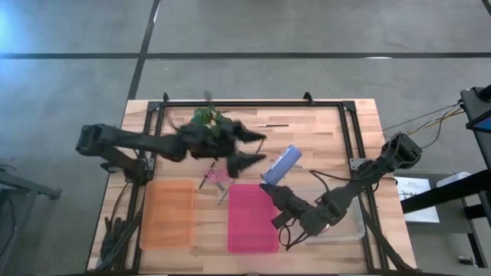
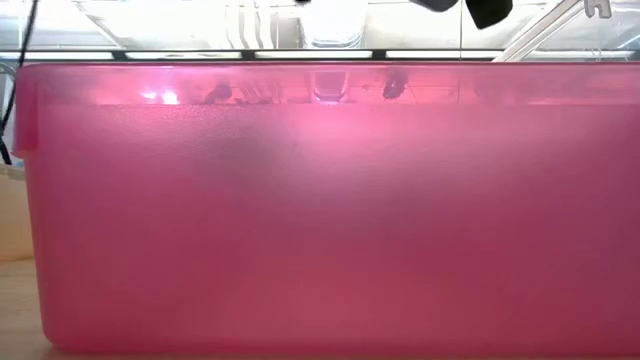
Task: Pick & Place Paint Supplies
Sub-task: Put the purple paint bottle into the transparent bin
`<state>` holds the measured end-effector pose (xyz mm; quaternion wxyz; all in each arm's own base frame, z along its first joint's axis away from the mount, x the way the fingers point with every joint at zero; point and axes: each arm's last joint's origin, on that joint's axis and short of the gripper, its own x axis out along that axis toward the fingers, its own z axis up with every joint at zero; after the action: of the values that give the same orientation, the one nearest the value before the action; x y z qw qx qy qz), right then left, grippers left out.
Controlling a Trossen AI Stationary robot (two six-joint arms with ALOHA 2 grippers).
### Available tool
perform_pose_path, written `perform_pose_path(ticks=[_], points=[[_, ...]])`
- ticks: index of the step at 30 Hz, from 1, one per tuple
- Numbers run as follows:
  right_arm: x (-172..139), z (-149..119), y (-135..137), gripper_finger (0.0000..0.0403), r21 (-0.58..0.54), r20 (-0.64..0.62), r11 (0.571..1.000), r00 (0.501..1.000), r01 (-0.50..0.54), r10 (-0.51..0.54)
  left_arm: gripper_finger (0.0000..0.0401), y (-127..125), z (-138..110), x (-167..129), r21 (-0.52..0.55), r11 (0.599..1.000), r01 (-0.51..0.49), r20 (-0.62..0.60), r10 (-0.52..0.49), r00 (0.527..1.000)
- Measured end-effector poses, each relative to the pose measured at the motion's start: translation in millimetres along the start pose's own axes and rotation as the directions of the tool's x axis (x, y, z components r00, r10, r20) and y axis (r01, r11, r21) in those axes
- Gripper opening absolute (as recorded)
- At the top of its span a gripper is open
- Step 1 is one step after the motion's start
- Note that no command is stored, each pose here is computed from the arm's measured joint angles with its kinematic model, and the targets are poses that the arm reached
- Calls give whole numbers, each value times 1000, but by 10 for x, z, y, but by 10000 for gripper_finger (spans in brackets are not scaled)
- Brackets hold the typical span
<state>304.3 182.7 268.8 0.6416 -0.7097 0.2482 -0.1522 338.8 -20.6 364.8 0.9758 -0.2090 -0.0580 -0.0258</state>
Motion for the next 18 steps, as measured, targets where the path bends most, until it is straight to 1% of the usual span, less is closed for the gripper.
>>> perform_pose_path(ticks=[3,5,9,11,13,15,18], points=[[-10,-20,-30,111,9,-7,1000,1000,5,-5,400,-82,200,-192,72,997,1,11,-1,1000],[-26,-53,-94,111,34,-13,999,1000,14,-14,400,-132,262,-327,122,993,-3,-28,6,1000],[-88,-178,-342,111,171,-19,983,998,70,-67,400,-264,439,-636,202,979,16,-60,-4,998],[-129,-264,-457,111,225,-24,970,996,90,-87,400,-317,436,-727,236,971,34,-95,-11,995],[-171,-358,-562,111,298,-33,949,994,106,-101,400,-351,358,-781,265,963,52,-162,-9,987],[-217,-462,-662,111,388,-41,913,992,124,-117,400,-401,315,-819,286,956,72,-201,-14,980],[-283,-614,-782,111,490,-58,860,990,144,-133,400,-481,264,-851,321,944,81,-223,-8,975]])
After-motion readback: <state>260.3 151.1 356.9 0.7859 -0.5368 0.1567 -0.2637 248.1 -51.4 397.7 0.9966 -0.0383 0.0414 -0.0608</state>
